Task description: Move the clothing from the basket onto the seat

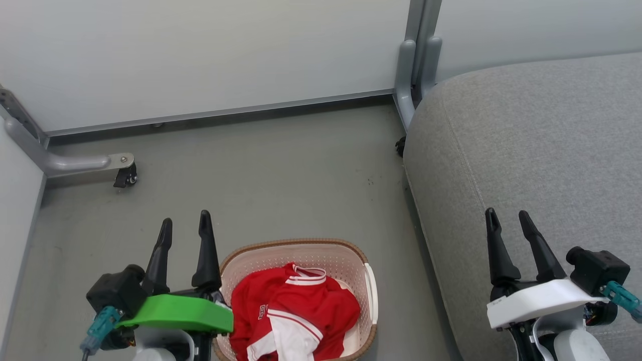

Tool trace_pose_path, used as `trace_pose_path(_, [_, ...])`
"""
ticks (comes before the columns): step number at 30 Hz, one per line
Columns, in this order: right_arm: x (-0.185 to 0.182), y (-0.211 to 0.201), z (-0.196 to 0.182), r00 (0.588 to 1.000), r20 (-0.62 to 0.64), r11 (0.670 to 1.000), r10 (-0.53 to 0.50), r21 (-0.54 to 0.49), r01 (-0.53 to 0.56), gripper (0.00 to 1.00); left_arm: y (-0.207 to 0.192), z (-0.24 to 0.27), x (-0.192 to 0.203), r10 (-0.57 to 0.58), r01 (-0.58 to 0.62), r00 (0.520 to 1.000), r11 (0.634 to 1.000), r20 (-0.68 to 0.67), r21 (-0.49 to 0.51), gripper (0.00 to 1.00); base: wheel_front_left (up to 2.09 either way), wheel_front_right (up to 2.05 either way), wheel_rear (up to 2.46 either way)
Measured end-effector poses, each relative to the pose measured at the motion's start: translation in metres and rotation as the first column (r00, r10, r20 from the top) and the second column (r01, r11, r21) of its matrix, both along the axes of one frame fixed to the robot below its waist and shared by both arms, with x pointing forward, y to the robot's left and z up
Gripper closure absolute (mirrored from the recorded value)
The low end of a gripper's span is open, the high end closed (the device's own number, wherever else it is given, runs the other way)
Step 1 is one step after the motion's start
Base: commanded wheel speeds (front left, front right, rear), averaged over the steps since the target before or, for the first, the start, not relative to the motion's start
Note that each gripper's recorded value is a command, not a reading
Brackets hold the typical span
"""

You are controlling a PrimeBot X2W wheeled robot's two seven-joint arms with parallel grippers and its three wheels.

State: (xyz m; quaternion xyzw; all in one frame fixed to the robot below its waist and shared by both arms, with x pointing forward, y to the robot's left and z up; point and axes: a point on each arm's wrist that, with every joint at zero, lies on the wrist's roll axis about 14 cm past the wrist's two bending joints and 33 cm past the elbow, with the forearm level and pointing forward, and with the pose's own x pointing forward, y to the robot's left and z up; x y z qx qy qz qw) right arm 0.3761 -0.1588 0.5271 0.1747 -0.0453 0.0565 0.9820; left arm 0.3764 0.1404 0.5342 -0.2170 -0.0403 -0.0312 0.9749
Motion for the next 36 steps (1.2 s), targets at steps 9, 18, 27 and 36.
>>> trace_pose_path(9, [-0.001, 0.005, 0.005, 0.999, 0.032, 0.996, 0.011, -0.092, -0.008, 0.0, -0.011, 0.007, -0.002, -0.022, 0.017, 0.999, 0.994, 0.043, 0.11, 0.0, 0.0, 0.0, 0.0])
trace_pose_path(18, [-0.005, 0.01, 0.007, 0.998, 0.056, 0.986, 0.027, -0.168, -0.017, 0.0, -0.01, 0.018, -0.005, 0.009, -0.027, 0.996, 0.981, 0.092, 0.194, 0.0, 0.0, 0.0, 0.0])
trace_pose_path(27, [-0.005, 0.015, 0.014, 0.995, 0.092, 0.97, 0.046, -0.244, -0.022, 0.0, -0.017, 0.019, -0.008, -0.013, -0.02, 0.993, 0.964, 0.118, 0.266, 0.0, 0.0, 0.0, 0.0])
trace_pose_path(36, [-0.007, 0.023, 0.019, 0.99, 0.12, 0.952, 0.073, -0.304, -0.033, 0.0, -0.022, 0.016, -0.014, -0.029, -0.016, 0.991, 0.941, 0.127, 0.338, 0.0, 0.0, 0.0, 0.0])
